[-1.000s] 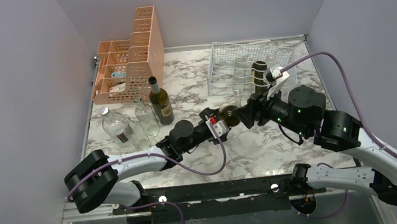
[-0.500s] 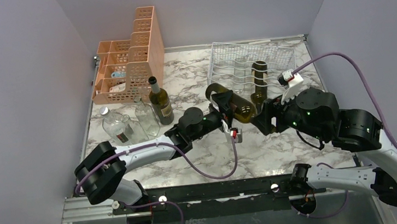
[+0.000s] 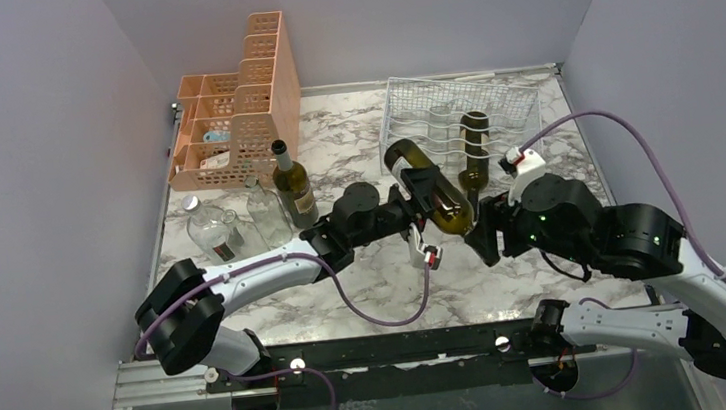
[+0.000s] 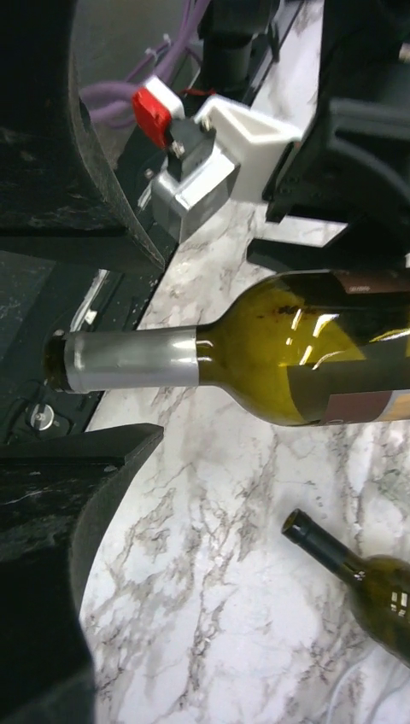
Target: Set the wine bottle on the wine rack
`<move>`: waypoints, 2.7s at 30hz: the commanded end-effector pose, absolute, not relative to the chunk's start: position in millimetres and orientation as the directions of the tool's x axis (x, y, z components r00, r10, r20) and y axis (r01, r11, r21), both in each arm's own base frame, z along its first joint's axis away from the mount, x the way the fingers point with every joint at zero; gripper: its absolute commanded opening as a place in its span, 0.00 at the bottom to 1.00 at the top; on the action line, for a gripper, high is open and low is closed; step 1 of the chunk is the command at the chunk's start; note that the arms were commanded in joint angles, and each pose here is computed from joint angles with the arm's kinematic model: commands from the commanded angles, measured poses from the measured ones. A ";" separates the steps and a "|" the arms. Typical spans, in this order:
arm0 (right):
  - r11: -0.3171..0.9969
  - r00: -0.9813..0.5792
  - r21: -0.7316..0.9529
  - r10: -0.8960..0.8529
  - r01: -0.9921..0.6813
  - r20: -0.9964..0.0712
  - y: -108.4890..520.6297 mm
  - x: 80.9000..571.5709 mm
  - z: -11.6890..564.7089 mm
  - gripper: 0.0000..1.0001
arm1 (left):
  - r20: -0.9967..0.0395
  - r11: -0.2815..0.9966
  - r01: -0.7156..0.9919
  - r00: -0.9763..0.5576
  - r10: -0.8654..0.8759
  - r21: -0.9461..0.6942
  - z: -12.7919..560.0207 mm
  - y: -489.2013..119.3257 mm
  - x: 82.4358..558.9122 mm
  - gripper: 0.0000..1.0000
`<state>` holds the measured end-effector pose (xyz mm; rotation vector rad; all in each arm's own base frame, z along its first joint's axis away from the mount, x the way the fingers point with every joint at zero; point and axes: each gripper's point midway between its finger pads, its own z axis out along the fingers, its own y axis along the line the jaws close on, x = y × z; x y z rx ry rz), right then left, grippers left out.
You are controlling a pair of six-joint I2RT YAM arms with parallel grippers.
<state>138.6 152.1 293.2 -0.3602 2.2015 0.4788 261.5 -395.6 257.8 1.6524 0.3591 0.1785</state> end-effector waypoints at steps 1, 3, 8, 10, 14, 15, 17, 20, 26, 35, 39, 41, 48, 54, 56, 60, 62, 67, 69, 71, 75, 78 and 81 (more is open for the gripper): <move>0.891 -0.655 0.212 -0.119 -0.402 -0.746 163.0 138.4 269.2 0.66 | 0.055 0.021 -0.063 0.962 0.268 0.998 337.0 -396.8 248.5 0.00; 0.894 -0.663 0.211 -0.119 -0.395 -0.739 166.2 140.2 262.6 0.64 | 0.067 0.011 -0.073 0.963 0.263 0.997 337.7 -396.6 247.1 0.00; 0.894 -0.684 0.229 -0.110 -0.385 -0.721 177.4 142.5 247.5 0.61 | 0.078 0.003 -0.081 0.964 0.254 0.997 339.4 -395.7 244.7 0.00; 0.891 -0.694 0.246 -0.101 -0.382 -0.713 183.7 143.2 241.6 0.59 | 0.082 0.002 -0.086 0.964 0.253 0.996 341.1 -395.2 244.1 0.00; 0.886 -0.705 0.264 -0.095 -0.382 -0.703 193.0 144.4 233.4 0.54 | 0.083 0.001 -0.086 0.964 0.253 0.996 343.5 -394.7 243.9 0.00; 0.890 -0.709 0.262 -0.090 -0.372 -0.700 192.7 145.1 231.0 0.53 | 0.082 0.002 -0.085 0.963 0.255 0.996 344.7 -394.6 244.3 0.00; 0.899 -0.716 0.257 -0.084 -0.355 -0.694 191.9 146.3 225.3 0.50 | 0.074 -0.002 -0.076 0.962 0.263 0.997 344.0 -394.7 246.0 0.00; 0.905 -0.724 0.261 -0.071 -0.336 -0.686 192.3 147.2 218.8 0.45 | 0.071 -0.010 -0.071 0.959 0.276 0.997 341.6 -394.5 248.9 0.00; 0.919 -0.722 0.257 -0.041 -0.298 -0.691 187.1 150.1 215.7 0.18 | 0.055 -0.006 -0.055 0.956 0.289 0.998 342.5 -393.4 251.2 0.00; 0.938 -0.642 0.255 0.049 -0.233 -0.765 170.8 165.5 241.4 0.01 | 0.009 -0.021 -0.002 0.944 0.329 1.000 325.4 -390.4 258.5 0.67; 0.951 -0.577 0.264 0.128 -0.159 -0.806 156.2 176.2 259.1 0.01 | -0.018 -0.025 0.028 0.943 0.333 0.999 317.1 -389.3 258.5 0.99; 0.953 -0.552 0.275 0.165 -0.123 -0.818 149.5 179.6 265.3 0.01 | -0.035 -0.011 0.041 0.940 0.338 0.999 320.3 -388.0 258.8 0.99; 0.951 -0.506 0.308 0.255 -0.023 -0.824 135.0 185.3 270.0 0.01 | -0.229 0.139 0.192 0.908 0.350 0.972 349.5 -376.7 257.9 0.99; 0.947 -0.524 0.320 0.273 0.000 -0.807 139.0 185.5 254.6 0.01 | -0.615 0.492 0.433 0.728 0.305 0.756 396.2 -340.7 266.0 0.99; 0.945 -0.538 0.328 0.266 -0.021 -0.800 147.2 185.6 246.0 0.01 | -0.746 0.630 0.484 0.620 0.243 0.608 412.4 -322.6 271.6 0.99; 0.939 -0.580 0.335 0.232 -0.076 -0.781 169.5 186.2 224.2 0.01 | -0.903 0.831 0.465 0.419 0.097 0.305 432.5 -278.5 280.5 0.99; 0.933 -0.605 0.342 0.210 -0.111 -0.768 183.3 185.6 212.2 0.01 | -0.936 0.845 0.475 0.341 0.083 0.247 427.3 -267.2 277.0 0.99; 0.911 -0.647 0.371 0.174 -0.182 -0.743 214.4 186.3 184.1 0.01 | -0.998 0.860 0.507 0.022 0.052 0.056 387.6 -248.5 261.6 0.99; 0.900 -0.654 0.379 0.156 -0.215 -0.740 227.5 187.8 176.0 0.01 | -0.997 0.848 0.530 -0.064 0.047 0.006 371.7 -244.4 249.8 0.99; 0.896 -0.664 0.381 0.142 -0.230 -0.734 237.5 189.8 167.8 0.01 | -0.993 0.826 0.563 -0.113 0.030 -0.039 363.2 -240.0 235.5 0.99; 0.902 -0.686 0.363 0.111 -0.234 -0.719 253.9 196.0 149.2 0.01 | -0.991 0.783 0.615 -0.136 -0.015 -0.096 359.1 -233.7 214.3 0.99; 0.911 -0.706 0.344 0.089 -0.228 -0.703 264.5 200.5 135.3 0.01 | -0.990 0.771 0.628 -0.134 -0.030 -0.109 359.4 -229.3 207.8 0.99; 0.917 -0.723 0.334 0.079 -0.217 -0.686 273.2 204.9 123.4 0.01 | -0.992 0.768 0.633 -0.123 -0.026 -0.098 361.3 -227.3 206.1 0.99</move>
